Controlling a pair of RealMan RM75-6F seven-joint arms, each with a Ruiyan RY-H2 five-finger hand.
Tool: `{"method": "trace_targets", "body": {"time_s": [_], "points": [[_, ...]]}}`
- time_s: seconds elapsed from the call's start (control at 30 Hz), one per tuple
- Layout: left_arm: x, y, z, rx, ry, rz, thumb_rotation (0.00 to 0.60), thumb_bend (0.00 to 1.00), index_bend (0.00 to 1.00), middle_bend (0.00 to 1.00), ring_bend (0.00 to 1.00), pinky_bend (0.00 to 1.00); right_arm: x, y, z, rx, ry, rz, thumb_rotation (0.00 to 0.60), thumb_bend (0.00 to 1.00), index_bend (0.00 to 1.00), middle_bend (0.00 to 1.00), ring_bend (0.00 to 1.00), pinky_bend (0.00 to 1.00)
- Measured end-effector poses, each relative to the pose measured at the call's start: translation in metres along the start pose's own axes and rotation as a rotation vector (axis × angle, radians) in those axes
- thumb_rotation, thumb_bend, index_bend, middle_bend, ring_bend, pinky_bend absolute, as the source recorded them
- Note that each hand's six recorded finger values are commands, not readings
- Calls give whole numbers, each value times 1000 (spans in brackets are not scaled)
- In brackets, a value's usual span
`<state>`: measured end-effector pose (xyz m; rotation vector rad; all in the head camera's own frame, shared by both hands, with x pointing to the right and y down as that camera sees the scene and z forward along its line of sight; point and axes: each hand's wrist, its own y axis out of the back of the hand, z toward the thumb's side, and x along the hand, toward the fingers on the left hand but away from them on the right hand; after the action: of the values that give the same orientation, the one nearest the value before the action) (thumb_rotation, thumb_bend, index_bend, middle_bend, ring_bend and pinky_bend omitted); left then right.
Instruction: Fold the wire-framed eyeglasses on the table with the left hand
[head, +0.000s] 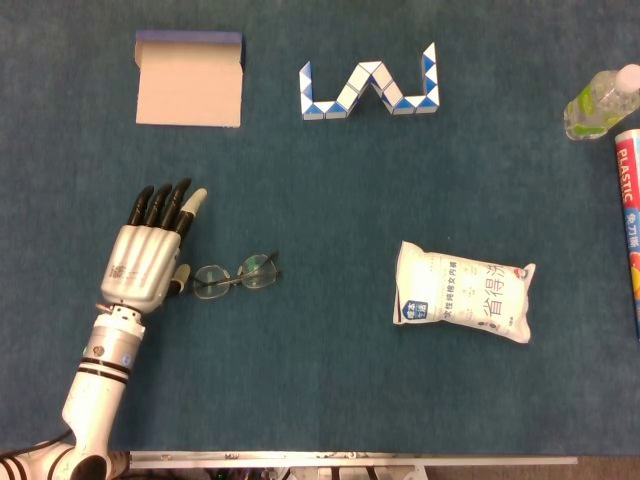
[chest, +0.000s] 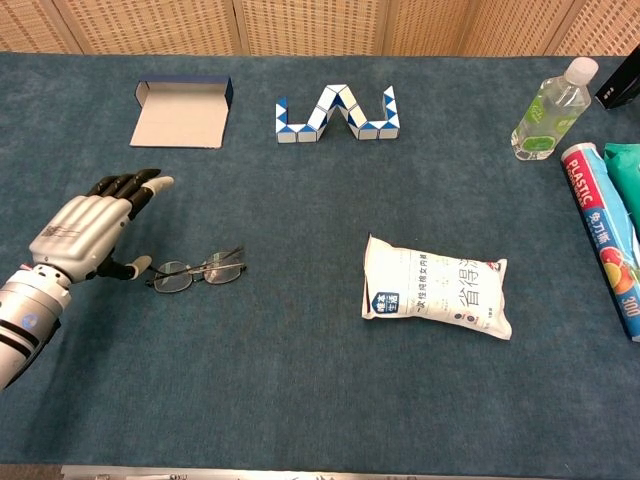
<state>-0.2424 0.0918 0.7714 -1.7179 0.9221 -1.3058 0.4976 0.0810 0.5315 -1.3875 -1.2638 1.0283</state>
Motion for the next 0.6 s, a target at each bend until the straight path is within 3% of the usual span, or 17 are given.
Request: {"method": "trace_targets", "body": {"time_s": [0.27, 0.6], "points": [[-5, -2, -8, -3, 17, -5, 600, 285, 19, 0, 0, 0, 1, 1, 0, -3, 2, -3, 600, 228, 451, 439, 278, 271], [-17, 39, -12, 61, -71, 80, 600, 284, 0, 0, 0, 0, 1, -1, 1, 5, 2, 3, 600, 228, 451, 439, 278, 271]]}}
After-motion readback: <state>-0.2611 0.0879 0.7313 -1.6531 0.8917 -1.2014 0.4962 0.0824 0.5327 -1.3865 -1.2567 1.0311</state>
